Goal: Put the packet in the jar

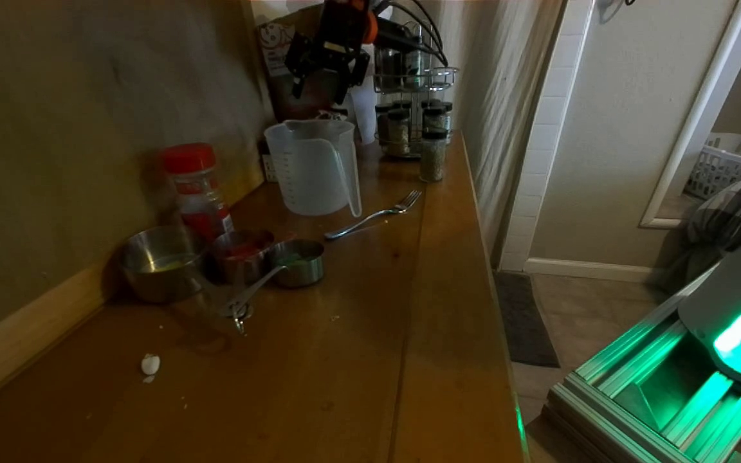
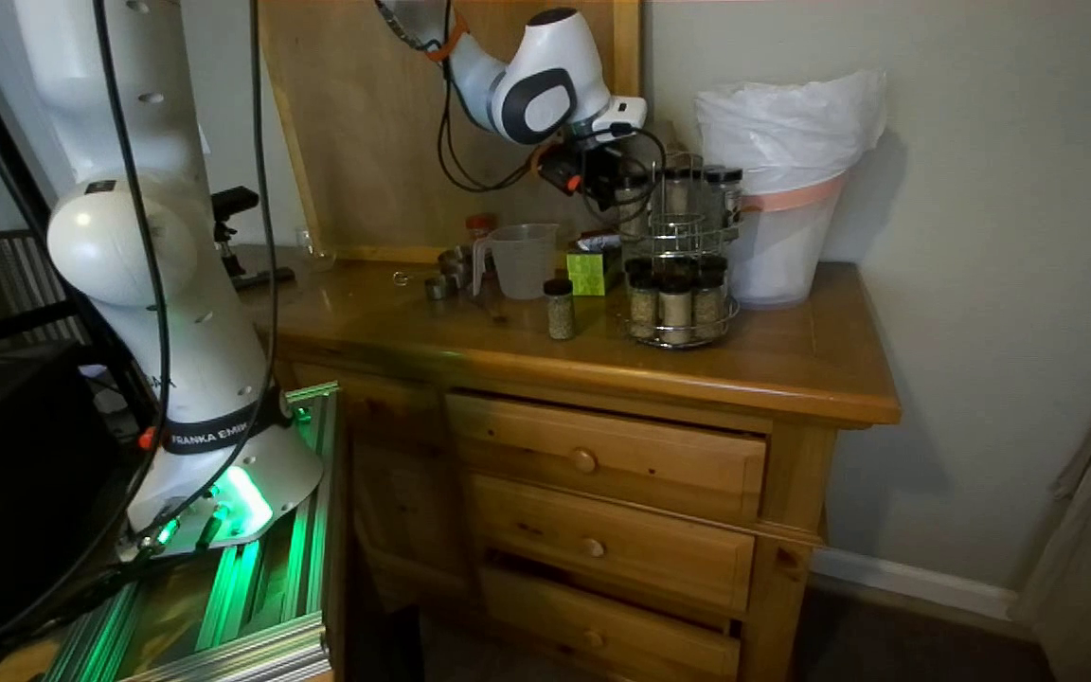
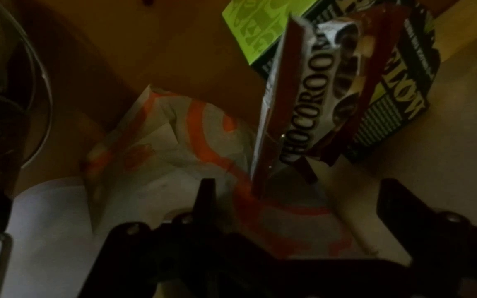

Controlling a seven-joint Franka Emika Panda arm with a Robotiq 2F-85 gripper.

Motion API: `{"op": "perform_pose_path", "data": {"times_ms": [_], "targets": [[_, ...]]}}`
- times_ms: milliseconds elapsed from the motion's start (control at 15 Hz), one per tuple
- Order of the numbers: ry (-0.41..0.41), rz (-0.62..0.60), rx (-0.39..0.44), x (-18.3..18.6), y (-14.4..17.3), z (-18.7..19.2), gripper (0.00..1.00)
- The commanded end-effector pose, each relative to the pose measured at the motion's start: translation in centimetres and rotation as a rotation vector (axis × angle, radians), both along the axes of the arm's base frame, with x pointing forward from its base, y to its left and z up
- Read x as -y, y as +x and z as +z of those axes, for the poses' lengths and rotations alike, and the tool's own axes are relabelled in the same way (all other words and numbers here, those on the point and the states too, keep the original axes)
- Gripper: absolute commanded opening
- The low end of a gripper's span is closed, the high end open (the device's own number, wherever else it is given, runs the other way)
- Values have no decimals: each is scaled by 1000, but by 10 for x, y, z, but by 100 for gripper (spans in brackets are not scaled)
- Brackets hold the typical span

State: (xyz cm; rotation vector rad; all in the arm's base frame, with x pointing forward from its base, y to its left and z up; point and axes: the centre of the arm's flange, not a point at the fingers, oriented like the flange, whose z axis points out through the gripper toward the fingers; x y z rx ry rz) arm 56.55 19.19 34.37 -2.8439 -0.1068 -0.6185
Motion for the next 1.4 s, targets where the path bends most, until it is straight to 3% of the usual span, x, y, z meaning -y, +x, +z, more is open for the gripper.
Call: {"op": "perform_pose_path", "data": {"times_ms": [0,467,533,667,733,1333], "targets": [[15,29,-7,-17,15,-11,100],[25,-2,-6,-22,-1,-17,100],[25,-10,-7,-21,-3,-16,96],[32,-19,-5,-19,-8,-16,71],[37,-19,-8,-18,-11,-16,69],[44,-50,-20,-14,-35,-12,7]]}}
